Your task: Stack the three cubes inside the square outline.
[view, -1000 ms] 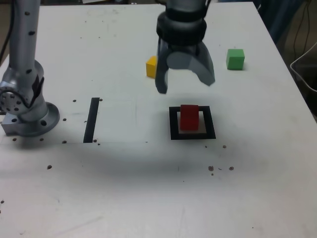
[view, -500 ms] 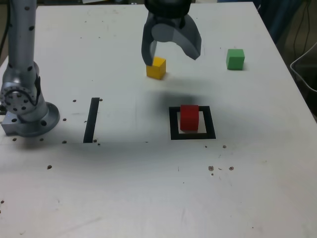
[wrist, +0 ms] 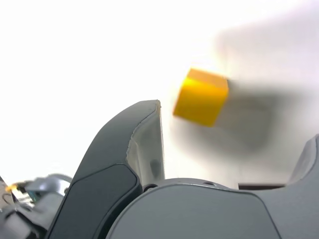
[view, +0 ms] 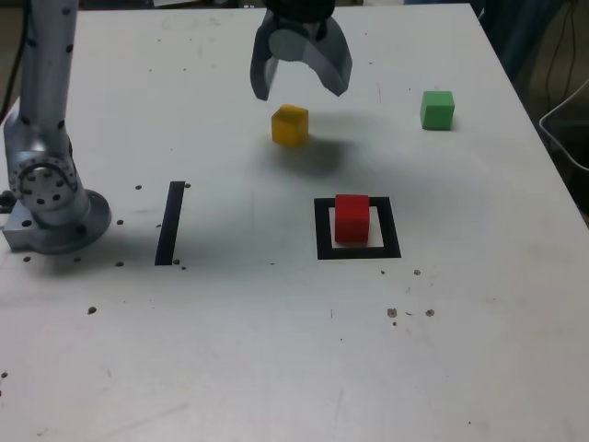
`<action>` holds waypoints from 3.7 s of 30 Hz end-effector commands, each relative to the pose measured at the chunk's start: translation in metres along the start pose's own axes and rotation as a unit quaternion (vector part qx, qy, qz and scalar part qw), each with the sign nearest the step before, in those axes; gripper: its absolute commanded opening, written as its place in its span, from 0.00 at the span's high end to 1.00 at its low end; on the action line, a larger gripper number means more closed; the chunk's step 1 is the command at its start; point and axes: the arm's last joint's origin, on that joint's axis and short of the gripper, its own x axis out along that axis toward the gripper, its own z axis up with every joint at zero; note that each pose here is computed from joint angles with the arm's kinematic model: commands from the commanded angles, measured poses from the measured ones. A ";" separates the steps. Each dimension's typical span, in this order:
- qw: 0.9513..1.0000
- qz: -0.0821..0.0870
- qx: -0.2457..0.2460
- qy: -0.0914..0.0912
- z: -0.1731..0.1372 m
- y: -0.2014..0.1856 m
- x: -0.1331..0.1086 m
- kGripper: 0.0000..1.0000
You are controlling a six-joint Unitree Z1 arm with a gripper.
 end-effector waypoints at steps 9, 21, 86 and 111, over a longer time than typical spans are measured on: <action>1.000 0.003 0.014 0.017 0.007 0.006 0.026 0.11; 0.999 0.003 0.040 0.019 0.007 0.009 0.037 0.13; 0.997 0.029 0.053 -0.040 -0.006 -0.059 -0.037 0.71; 0.999 0.013 -0.025 -0.030 0.037 -0.143 -0.068 0.70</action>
